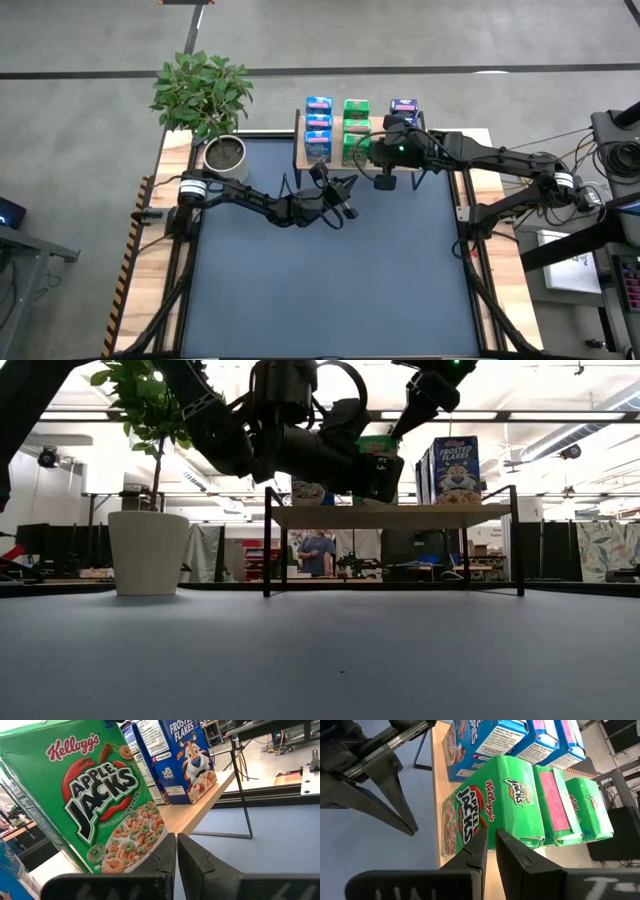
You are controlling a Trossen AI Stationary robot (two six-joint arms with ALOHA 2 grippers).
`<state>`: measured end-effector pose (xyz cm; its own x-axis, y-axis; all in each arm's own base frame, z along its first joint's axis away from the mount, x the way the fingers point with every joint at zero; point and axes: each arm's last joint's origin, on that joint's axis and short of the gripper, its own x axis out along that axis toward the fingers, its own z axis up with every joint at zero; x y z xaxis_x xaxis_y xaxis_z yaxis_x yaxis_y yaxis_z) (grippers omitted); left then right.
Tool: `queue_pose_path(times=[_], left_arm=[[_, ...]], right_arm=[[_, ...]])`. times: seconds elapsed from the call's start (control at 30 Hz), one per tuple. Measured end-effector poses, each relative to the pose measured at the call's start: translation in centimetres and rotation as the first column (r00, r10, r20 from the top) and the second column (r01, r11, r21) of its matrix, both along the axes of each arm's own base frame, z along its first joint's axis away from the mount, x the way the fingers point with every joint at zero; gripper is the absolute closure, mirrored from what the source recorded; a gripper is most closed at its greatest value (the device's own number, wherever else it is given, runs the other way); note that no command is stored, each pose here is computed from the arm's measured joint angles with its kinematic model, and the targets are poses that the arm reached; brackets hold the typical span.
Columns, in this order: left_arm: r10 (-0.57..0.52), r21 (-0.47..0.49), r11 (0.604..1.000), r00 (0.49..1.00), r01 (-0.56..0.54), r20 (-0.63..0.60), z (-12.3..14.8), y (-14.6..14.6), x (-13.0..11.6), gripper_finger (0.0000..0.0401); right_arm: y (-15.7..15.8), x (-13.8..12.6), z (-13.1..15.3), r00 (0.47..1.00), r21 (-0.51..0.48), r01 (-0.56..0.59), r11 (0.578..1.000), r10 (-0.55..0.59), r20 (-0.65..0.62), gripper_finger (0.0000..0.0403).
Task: Stack cereal on shelf
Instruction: Put the green cereal box on the shelf aligned with the other green cereal boxes
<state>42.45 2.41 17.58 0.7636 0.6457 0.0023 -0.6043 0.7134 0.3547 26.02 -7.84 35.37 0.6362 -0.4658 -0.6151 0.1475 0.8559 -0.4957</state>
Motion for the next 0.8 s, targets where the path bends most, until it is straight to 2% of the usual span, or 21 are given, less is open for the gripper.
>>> queue_pose_path(times=[0.5, 0.8], left_arm=[[-0.007, 0.0, 1.0, 1.0, 0.007, 0.0, 0.0, -0.29, 0.01, 0.0401], [0.023, 0.031, 0.999, 0.999, -0.022, -0.027, 0.0, -0.22, -0.04, 0.0401]], right_arm=[[-0.68, -0.21, 0.02, 1.0, -0.009, 0.017, 1.0, -0.017, -0.004, 0.0374], [0.1, -0.18, 0.19, 0.998, 0.094, -0.041, 0.995, 0.037, 0.048, 0.0375]])
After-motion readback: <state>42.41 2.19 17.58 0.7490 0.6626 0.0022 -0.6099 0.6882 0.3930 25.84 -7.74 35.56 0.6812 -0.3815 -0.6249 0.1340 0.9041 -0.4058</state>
